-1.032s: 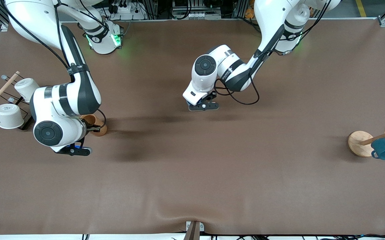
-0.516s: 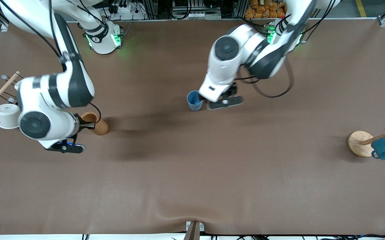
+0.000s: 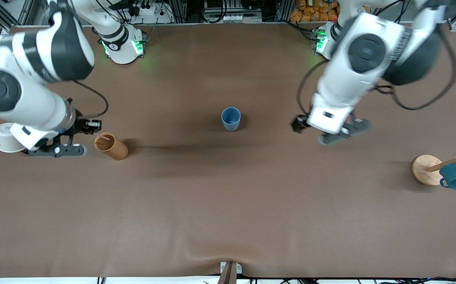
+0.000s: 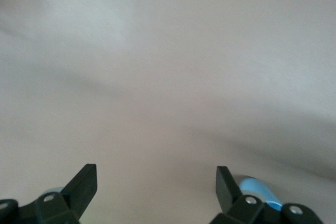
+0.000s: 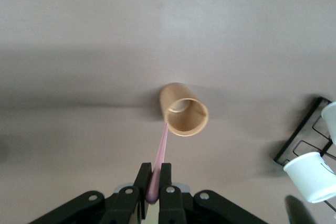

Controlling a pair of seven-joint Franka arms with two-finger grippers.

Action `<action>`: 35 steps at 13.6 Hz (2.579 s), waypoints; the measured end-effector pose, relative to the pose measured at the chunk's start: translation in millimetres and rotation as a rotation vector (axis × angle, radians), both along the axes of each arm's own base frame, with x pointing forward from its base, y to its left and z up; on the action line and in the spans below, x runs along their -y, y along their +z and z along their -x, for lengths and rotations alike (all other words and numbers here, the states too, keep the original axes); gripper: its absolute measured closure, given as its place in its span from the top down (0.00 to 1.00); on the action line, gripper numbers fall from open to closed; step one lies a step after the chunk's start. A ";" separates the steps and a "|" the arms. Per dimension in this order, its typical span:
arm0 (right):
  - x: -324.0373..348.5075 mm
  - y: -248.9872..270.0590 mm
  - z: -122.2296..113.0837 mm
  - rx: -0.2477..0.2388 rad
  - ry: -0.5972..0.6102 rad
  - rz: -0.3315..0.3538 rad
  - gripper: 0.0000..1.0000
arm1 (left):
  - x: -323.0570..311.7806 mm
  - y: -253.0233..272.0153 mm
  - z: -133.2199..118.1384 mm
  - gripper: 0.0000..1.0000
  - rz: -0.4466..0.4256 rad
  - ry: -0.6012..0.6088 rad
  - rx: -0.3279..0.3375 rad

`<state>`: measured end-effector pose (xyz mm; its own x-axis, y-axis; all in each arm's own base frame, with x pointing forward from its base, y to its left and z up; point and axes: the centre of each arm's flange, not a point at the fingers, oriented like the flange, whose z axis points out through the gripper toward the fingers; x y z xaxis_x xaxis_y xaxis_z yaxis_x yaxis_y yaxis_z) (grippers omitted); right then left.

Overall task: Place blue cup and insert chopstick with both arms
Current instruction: 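Set down the blue cup, open the left gripper while the right gripper lifts the chopstick, then move the chopstick with the right gripper above the blue cup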

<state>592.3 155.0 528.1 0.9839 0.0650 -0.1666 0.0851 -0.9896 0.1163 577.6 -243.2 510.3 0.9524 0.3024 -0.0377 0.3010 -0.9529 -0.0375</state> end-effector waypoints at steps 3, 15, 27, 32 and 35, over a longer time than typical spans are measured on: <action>-73.2 23.2 20.8 0.062 0.122 -0.023 0.11 | -84.2 5.5 -28.7 1.00 0.011 -0.080 0.003; -304.3 42.5 154.5 0.227 0.097 -0.124 0.11 | -163.6 94.0 3.4 1.00 -0.020 -0.274 0.050; -361.9 -31.6 164.0 0.154 -0.040 -0.197 0.11 | -152.9 110.6 33.6 1.00 -0.009 -0.282 -0.002; -364.8 -44.2 163.2 0.141 -0.041 -0.183 0.11 | -159.0 110.5 32.6 1.00 -0.009 -0.271 -0.002; -366.4 -52.6 162.5 0.133 -0.040 -0.174 0.11 | -159.0 110.2 32.7 1.00 -0.009 -0.271 -0.002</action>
<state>429.7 521.3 475.6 0.9988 0.0414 -0.0247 0.0402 -0.9980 -0.0485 545.0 -84.2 620.5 0.9986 0.0365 -0.0385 0.0347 -0.9983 -0.0466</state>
